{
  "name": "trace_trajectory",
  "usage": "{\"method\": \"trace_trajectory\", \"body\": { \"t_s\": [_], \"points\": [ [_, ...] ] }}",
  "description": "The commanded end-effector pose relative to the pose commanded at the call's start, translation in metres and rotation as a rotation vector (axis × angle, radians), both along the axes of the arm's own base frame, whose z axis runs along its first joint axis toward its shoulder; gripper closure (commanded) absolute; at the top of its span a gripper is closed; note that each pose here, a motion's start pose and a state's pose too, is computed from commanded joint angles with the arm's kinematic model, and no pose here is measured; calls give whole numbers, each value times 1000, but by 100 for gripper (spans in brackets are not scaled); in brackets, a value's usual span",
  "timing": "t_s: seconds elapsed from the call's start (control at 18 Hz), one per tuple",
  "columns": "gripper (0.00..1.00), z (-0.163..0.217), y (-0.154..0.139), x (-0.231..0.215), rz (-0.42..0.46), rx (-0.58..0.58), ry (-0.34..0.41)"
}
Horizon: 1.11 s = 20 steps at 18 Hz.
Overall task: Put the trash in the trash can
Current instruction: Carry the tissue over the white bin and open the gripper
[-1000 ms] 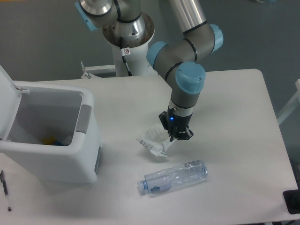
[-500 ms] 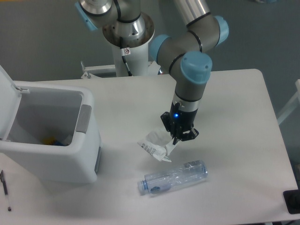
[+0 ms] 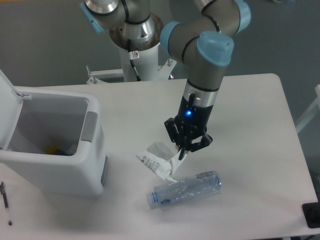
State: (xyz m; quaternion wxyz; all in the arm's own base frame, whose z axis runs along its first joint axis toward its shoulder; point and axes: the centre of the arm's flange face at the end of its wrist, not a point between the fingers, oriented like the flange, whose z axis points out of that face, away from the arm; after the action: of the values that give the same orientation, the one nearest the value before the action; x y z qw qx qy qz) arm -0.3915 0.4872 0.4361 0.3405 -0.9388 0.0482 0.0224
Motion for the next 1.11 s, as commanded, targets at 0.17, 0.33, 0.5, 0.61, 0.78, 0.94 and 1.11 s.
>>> {"method": "trace_trajectory", "body": {
  "t_s": [0.17,0.33,0.5,0.61,0.78,0.94,1.11],
  "points": [
    [100,27,9,14,-5,48,0],
    [100,45,13,34,3,67,-8],
    [100,57,16,49,-10,80,0],
    [100,63,22,65,-26,85,1],
    [100,77,25,95,-44,96,4],
    [100,94,25,132,-89,114,25],
    [100,99,27,163,-134,119,32]
  ]
}}
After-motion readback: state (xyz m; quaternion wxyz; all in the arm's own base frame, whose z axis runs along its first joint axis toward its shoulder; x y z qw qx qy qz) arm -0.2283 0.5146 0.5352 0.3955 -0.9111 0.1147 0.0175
